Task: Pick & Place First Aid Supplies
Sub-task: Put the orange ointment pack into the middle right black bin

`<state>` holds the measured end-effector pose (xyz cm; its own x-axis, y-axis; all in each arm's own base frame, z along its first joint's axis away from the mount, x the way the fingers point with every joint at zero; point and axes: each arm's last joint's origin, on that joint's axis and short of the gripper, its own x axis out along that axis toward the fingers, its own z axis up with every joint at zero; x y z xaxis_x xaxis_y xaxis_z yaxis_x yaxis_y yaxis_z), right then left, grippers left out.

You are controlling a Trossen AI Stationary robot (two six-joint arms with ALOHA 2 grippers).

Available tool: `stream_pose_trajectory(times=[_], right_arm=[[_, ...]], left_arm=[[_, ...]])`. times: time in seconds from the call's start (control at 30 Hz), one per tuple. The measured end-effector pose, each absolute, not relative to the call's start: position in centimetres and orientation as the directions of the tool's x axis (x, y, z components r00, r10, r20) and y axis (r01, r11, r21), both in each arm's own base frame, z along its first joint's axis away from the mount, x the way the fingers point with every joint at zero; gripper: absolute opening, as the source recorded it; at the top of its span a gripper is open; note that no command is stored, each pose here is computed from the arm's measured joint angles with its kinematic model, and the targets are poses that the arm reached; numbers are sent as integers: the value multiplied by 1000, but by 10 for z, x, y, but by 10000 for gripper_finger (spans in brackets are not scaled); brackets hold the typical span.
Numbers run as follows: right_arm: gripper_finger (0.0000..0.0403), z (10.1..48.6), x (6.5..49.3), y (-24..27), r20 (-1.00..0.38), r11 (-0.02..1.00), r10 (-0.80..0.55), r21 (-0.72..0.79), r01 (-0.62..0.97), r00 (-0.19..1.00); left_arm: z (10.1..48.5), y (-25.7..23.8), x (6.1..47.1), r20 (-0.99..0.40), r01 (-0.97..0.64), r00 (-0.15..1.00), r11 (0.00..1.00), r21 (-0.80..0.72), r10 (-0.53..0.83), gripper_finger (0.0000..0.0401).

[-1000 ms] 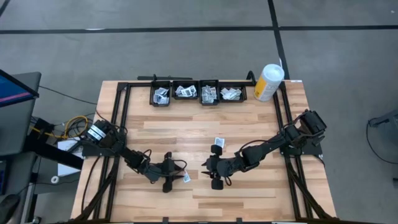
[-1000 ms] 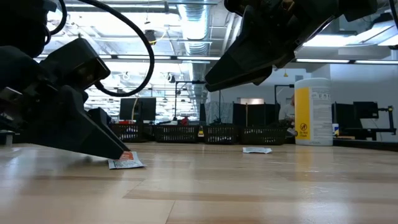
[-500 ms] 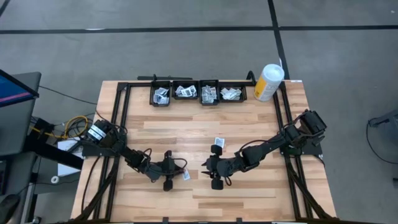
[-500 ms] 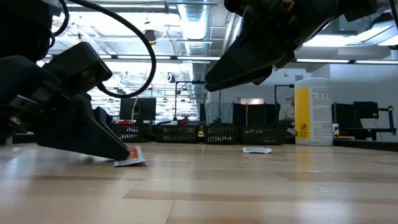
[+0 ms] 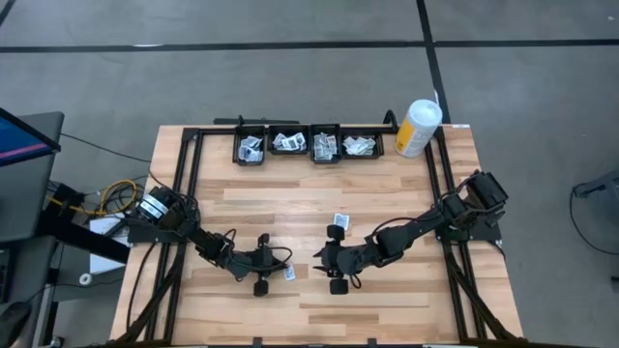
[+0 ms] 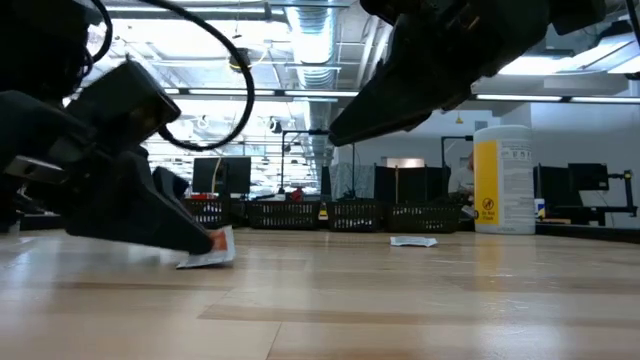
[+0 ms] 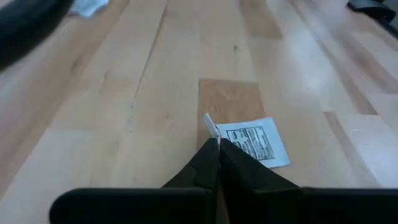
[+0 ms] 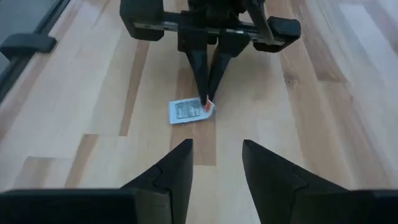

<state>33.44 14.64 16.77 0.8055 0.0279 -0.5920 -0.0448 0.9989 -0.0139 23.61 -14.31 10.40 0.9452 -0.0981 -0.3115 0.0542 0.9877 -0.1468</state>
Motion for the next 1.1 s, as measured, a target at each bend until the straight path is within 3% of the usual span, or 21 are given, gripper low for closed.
stream_pose_trajectory(times=[0.2, 0.5, 1.1], right_arm=[[134, 167, 339, 134, -600, 996, -3, -77, -54, 800], [136, 161, 347, 95, -656, 984, -104, -179, -20, 747], [133, 128, 334, 1, -675, 956, -291, -231, 180, 678]], left_arm=[[111, -136, 242, -237, -21, 971, 997, -68, 4, 9], [115, -104, 258, -204, -160, 969, 984, -74, 142, 14], [118, -25, 278, -183, -431, 890, 902, -32, 418, 12]])
